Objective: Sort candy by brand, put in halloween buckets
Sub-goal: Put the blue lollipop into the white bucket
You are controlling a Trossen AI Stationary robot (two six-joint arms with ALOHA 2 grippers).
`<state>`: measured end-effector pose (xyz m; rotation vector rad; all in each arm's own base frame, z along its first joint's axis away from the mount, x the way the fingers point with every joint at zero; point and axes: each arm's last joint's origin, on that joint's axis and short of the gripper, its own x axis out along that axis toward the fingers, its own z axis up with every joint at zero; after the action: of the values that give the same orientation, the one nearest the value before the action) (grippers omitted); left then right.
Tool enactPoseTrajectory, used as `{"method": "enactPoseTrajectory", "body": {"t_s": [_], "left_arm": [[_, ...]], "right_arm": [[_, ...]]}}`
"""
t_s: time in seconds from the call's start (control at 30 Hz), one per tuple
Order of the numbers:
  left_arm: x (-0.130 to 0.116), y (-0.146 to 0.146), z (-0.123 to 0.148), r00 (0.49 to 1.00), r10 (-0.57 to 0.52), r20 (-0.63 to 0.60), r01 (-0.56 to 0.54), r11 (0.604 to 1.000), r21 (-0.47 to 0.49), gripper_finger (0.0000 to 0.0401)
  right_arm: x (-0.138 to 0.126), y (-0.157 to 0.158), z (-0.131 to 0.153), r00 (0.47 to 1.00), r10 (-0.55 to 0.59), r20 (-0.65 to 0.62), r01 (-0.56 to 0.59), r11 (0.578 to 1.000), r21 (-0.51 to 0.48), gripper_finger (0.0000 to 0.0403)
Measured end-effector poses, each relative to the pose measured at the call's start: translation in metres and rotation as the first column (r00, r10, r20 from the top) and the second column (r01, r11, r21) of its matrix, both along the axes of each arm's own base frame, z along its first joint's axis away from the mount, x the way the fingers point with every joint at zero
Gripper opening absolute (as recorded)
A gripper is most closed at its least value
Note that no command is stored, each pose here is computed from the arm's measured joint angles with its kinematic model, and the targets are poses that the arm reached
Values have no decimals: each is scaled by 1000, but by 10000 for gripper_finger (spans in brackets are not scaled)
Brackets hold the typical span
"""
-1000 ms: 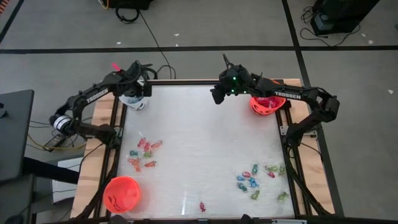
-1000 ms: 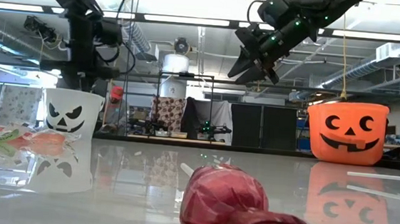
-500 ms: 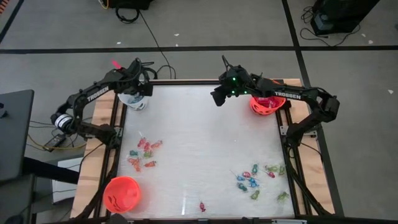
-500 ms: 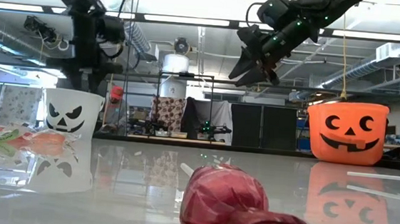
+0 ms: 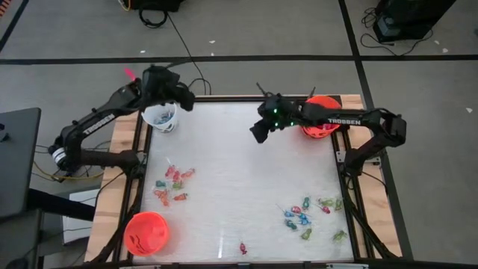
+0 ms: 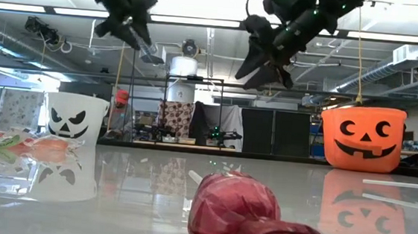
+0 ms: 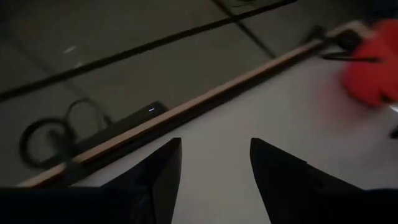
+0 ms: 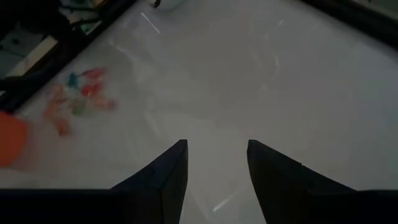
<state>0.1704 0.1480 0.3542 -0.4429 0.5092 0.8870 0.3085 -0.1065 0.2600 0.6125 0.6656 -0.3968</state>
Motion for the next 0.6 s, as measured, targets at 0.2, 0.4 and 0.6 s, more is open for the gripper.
{"method": "enactPoseTrajectory", "body": {"t_s": [0.2, 0.4, 0.6], "left_arm": [[18, -43, 7, 974, -225, 5, 225, 973, 42, 198], [31, -83, 11, 901, -434, -9, 433, 898, 81, 198], [34, -117, 12, 826, -560, 66, 547, 824, 148, 198]], "right_arm": [[11, 46, -1, 1000, -16, -10, 16, 999, 39, 177], [11, 92, -7, 996, -29, -83, 39, 993, 112, 177], [0, 140, -14, 980, -22, -200, 65, 976, 207, 177]]}}
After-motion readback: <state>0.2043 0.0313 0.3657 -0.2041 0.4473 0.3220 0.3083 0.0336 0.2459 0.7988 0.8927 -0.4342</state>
